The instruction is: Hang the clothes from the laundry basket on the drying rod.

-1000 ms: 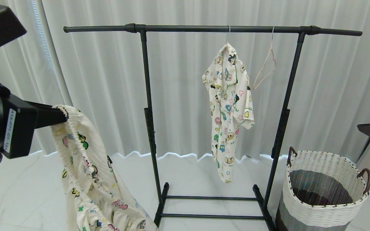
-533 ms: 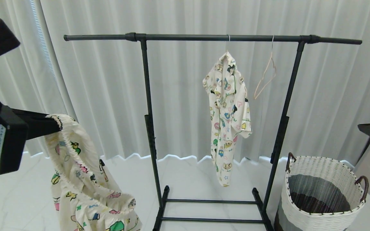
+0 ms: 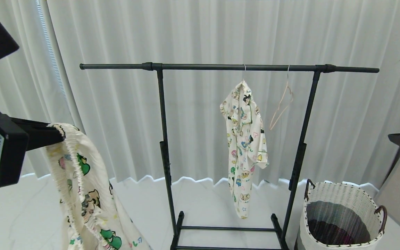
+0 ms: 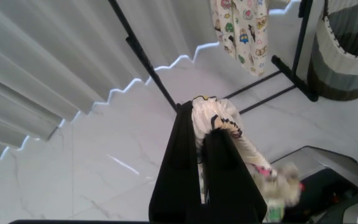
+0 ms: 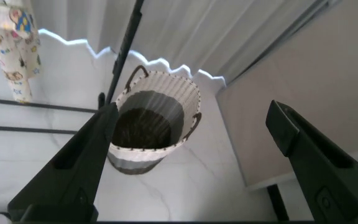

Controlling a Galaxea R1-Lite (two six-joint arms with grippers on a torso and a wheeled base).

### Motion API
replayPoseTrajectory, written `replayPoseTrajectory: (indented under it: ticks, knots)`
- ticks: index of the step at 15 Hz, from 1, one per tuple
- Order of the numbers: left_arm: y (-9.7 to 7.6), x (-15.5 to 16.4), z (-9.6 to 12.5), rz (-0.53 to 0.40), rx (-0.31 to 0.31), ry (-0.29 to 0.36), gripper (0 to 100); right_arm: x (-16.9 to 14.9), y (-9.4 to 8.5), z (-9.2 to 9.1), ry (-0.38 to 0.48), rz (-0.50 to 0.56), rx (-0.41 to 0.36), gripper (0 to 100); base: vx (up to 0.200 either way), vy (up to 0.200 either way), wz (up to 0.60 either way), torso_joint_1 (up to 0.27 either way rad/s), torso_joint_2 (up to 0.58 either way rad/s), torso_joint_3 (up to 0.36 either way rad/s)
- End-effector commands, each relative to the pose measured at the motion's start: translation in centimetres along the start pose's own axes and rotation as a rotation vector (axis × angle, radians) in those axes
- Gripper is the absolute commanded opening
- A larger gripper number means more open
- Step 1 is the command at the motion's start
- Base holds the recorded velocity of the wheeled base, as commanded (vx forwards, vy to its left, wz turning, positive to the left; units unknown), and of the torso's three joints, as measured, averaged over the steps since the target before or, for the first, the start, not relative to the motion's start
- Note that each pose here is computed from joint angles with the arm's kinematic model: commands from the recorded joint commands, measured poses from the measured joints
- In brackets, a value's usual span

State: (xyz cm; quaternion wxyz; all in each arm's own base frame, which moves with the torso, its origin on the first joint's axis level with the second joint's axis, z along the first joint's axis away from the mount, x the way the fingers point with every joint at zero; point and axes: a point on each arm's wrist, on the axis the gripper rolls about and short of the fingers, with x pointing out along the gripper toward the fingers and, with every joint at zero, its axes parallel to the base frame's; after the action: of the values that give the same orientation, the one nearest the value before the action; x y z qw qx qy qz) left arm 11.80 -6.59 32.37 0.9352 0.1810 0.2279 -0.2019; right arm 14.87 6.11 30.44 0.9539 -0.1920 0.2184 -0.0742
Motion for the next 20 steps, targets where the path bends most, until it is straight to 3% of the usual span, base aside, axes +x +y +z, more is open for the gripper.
replayPoseTrajectory:
  ticks: [1, 10, 12, 15, 20]
  knots:
    - [0.0, 0.0, 0.0, -0.001, 0.0, 0.0, 0, 0.0, 0.1, 0.0, 0.0, 0.002, -0.001, 100, 0.0, 0.0, 0.0, 0.339, -0.47, -0.261]
    - [0.0, 0.1, 0.0, 0.0, 0.0, 0.002, 0, 0.2, 0.2, -0.2, 0.007, 0.004, -0.009, 100, 0.0, 0.0, 0.0, 0.262, -0.51, -0.259]
    - [0.0, 0.1, 0.0, -0.002, 0.002, 0.003, 0, 0.6, 0.5, 0.0, -0.029, 0.0, 0.018, 100, 0.0, 0.0, 0.0, 0.237, -0.47, -0.237]
    - [-0.2, 0.1, 0.1, -0.011, 0.009, -0.002, 0, 1.2, 1.0, -0.5, -0.057, -0.005, -0.007, 100, 0.0, 0.0, 0.0, 0.071, -0.14, -0.071]
    - [-0.3, 0.1, 0.1, -0.017, 0.012, -0.003, 0, 1.3, 1.1, -0.6, -0.063, -0.006, -0.005, 100, 0.2, 0.0, 0.0, 0.009, -0.02, -0.005]
